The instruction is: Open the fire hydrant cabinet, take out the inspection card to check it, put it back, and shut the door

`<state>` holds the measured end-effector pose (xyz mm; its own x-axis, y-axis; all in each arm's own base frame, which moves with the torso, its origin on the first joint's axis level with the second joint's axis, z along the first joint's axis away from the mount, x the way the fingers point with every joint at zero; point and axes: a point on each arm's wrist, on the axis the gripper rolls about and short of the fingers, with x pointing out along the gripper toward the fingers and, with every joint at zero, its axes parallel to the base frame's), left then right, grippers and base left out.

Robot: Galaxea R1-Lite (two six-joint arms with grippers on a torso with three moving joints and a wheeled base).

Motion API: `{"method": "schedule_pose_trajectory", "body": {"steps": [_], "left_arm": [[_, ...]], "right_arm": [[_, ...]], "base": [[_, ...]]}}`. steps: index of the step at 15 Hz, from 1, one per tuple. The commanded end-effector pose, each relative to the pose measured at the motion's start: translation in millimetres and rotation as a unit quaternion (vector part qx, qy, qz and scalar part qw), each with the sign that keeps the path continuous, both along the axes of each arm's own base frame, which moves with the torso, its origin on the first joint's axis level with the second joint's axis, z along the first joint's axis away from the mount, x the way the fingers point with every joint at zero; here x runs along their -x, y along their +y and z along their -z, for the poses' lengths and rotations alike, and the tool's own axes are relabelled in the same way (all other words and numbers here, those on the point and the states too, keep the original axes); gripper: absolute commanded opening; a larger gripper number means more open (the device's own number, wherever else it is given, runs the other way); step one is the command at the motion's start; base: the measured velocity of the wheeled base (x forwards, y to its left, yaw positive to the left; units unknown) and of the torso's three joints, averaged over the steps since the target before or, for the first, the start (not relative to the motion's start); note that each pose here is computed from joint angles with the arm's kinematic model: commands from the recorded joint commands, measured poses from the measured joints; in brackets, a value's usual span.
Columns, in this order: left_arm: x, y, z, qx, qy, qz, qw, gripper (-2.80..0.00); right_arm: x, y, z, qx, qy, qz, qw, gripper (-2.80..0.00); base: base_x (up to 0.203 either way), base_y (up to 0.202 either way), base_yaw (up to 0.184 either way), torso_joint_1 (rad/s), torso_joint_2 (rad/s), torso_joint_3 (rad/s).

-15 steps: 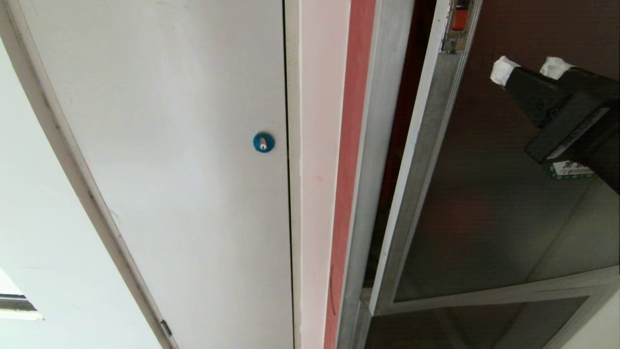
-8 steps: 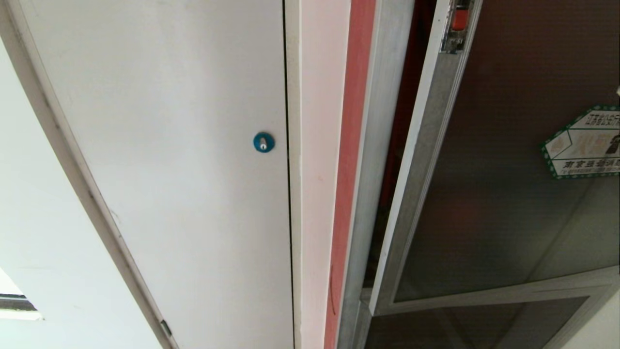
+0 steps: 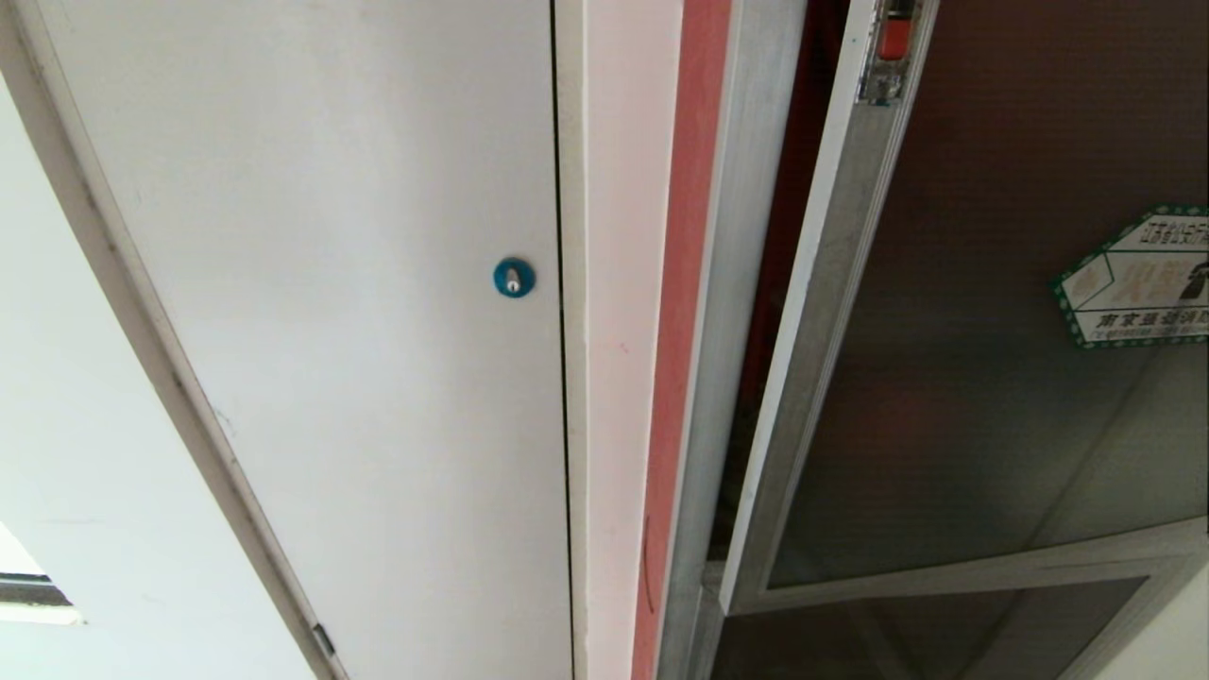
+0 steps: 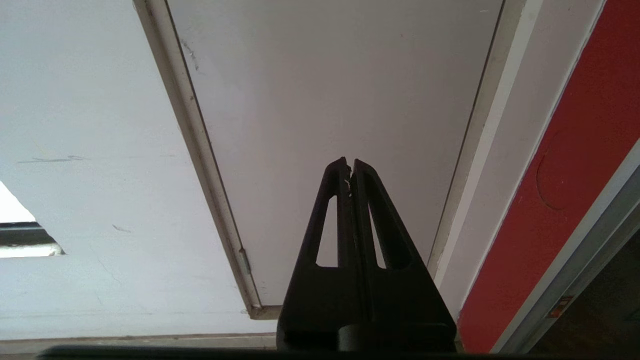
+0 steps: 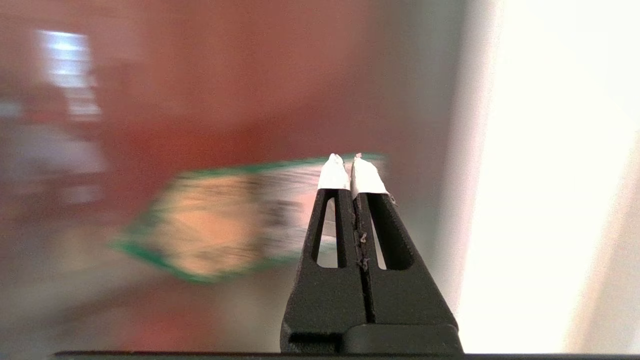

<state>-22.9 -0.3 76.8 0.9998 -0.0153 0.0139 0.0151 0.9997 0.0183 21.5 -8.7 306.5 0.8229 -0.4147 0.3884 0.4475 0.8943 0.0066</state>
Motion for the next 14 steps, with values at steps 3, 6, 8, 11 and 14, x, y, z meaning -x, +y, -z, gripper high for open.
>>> {"method": "schedule_pose_trajectory", "body": {"steps": [3,6,8,11,14], "left_arm": [[-0.4,0.0,1.6,0.000,0.002,0.000,1.0000,-2.80],[-0.4,0.0,1.6,0.000,0.002,0.000,1.0000,-2.80],[-0.4,0.0,1.6,0.000,0.002,0.000,1.0000,-2.80],[-0.4,0.0,1.6,0.000,0.002,0.000,1.0000,-2.80],[-0.4,0.0,1.6,0.000,0.002,0.000,1.0000,-2.80]], "right_arm": [[66.3,-7.0,14.2,0.006,-0.024,0.054,0.998,-2.80],[88.9,-7.1,37.7,0.021,-0.008,0.032,0.999,-2.80],[77.7,-6.0,57.7,0.011,0.020,0.016,1.000,-2.80],[81.1,-1.9,73.3,-0.004,0.029,0.050,0.998,-2.80],[76.8,1.2,99.2,0.018,0.053,-0.002,0.998,-2.80]], "base": [[0.000,0.000,0.000,0.000,0.00,0.000],[0.000,0.000,0.000,0.000,0.00,0.000],[0.000,0.000,0.000,0.000,0.00,0.000],[0.000,0.000,0.000,0.000,0.00,0.000],[0.000,0.000,0.000,0.000,0.00,0.000]]}}
